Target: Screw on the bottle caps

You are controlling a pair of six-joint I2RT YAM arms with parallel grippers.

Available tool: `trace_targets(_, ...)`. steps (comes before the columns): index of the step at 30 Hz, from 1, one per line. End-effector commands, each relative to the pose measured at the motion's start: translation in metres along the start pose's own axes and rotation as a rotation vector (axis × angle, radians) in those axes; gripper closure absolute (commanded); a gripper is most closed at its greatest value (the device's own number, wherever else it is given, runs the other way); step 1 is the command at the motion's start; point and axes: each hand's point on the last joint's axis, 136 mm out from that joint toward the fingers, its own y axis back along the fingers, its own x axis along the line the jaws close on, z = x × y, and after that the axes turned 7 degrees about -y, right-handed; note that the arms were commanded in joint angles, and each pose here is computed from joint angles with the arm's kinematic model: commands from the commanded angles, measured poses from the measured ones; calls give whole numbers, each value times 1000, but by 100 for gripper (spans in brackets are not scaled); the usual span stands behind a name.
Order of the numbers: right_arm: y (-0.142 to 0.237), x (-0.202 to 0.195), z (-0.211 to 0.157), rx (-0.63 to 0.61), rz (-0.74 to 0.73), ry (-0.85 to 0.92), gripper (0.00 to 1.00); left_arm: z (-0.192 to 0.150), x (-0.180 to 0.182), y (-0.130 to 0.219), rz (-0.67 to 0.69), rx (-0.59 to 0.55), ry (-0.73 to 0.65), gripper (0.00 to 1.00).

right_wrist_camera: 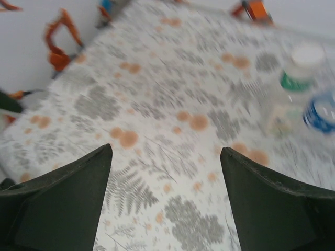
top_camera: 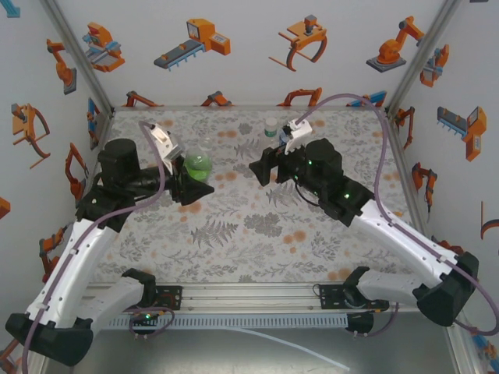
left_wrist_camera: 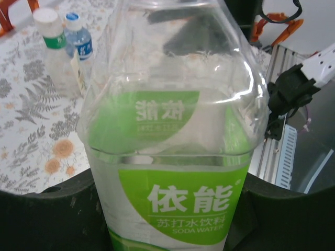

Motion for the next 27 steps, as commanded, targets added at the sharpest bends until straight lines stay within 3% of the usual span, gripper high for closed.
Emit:
trace_targets(1, -9, -56, -41, 115, -205, -144, 28, -17, -6, -4, -52, 30, -34, 100)
trace_targets(7, -23, -123, -99, 296, -437, -233, 33, -23, -3, -6, -36, -35, -78, 98)
trace_targets(11, -32, -149, -123, 393, -523, -262, 35, -45, 14, -9, 48, 11, -61, 100)
trace_targets(18, -51, -171, -153, 492, -554, -329, 40, -88, 40, -7, 208, 106, -54, 100)
trace_targets(23, -64, -184, -174, 550, -570, -350, 49, -90, 46, -3, 256, 128, -54, 100)
trace_targets(27, -68, -193, -182, 571, -610, -339, 49, -91, 44, -1, 260, 129, -55, 100)
